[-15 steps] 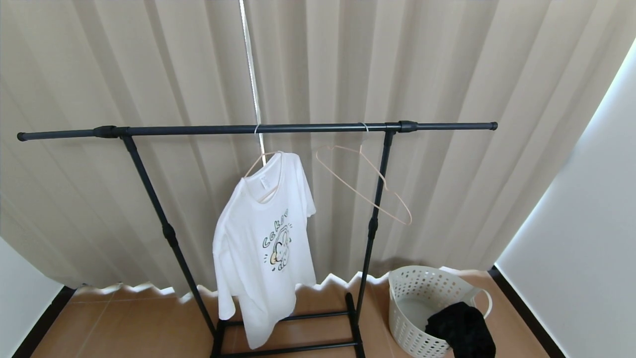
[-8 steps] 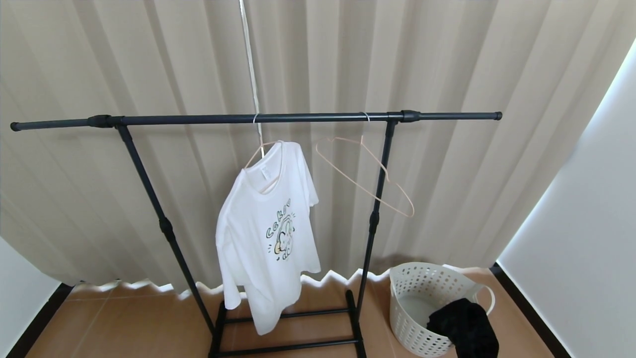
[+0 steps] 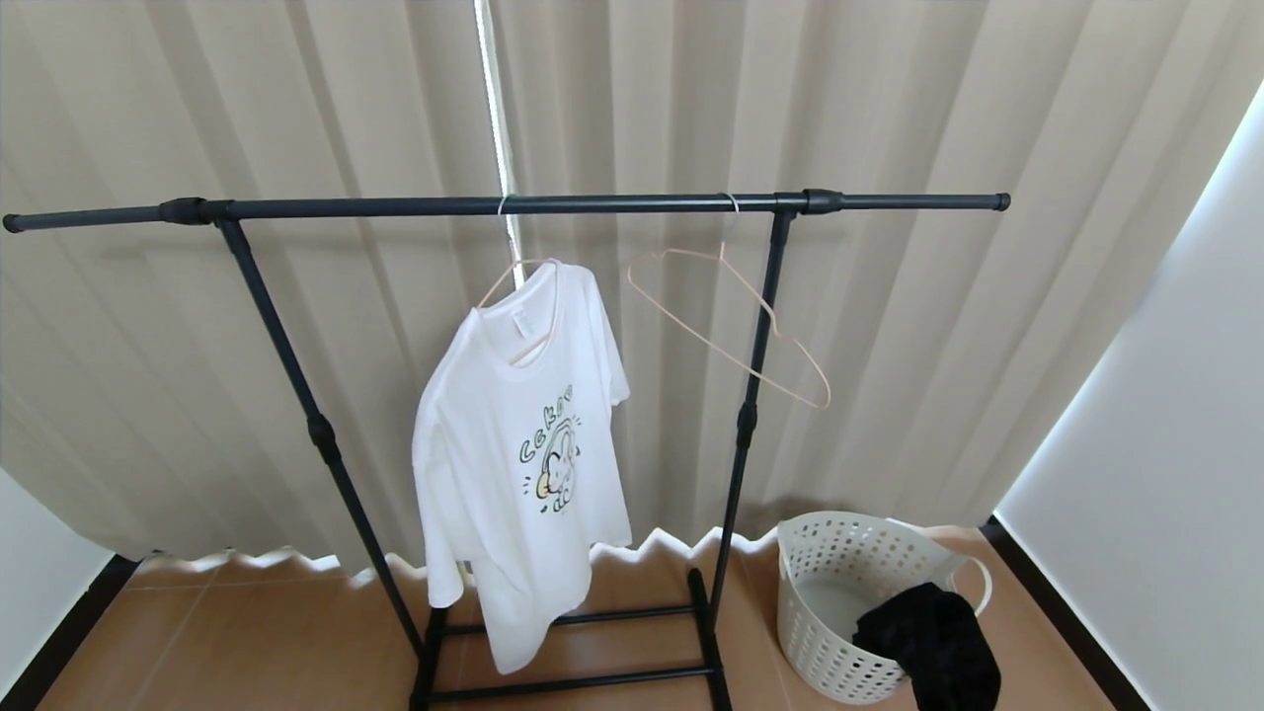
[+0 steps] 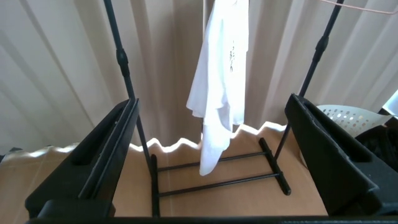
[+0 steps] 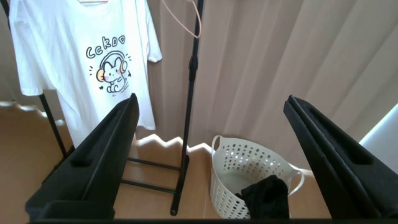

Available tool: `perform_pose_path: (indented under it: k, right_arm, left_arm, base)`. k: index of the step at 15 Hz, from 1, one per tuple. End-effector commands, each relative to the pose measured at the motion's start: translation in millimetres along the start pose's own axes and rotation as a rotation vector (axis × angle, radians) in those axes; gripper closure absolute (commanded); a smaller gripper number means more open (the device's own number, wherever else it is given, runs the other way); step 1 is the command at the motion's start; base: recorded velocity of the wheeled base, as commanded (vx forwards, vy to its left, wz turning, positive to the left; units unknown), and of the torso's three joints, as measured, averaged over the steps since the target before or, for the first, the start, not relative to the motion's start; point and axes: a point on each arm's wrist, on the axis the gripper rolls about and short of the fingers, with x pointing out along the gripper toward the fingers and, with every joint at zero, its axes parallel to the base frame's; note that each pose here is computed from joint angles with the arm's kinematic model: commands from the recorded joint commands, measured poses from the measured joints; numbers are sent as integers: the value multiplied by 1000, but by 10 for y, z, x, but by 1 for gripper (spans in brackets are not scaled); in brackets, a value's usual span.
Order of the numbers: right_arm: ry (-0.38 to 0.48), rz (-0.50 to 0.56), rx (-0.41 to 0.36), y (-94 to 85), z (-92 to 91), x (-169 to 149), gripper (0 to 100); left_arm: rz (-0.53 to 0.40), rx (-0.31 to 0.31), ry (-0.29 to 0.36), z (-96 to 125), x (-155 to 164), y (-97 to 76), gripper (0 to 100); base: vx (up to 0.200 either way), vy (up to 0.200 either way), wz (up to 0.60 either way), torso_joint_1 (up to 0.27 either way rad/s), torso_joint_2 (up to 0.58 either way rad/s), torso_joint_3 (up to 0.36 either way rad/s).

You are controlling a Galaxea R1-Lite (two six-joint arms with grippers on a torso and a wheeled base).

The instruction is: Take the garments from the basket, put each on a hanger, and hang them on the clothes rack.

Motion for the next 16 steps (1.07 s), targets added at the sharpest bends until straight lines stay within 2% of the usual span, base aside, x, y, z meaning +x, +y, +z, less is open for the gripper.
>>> perform_pose_path:
  k: [1, 8, 16]
  right_arm:
    - [-1, 1, 0, 0, 0, 0, 0]
    - [-2, 2, -2, 1, 0, -2, 0]
    - [-2, 2, -2, 1, 0, -2, 0]
  left_arm:
    - [0, 0, 2, 0, 1, 0, 0]
    - [2, -4, 2, 0, 1, 0, 0]
    - [0, -4, 2, 0, 1, 0, 0]
  base:
    - [0, 0, 0, -154, 354, 198]
    - [0, 0, 0, -163, 387, 221]
    - [0, 0, 0, -215, 540, 316]
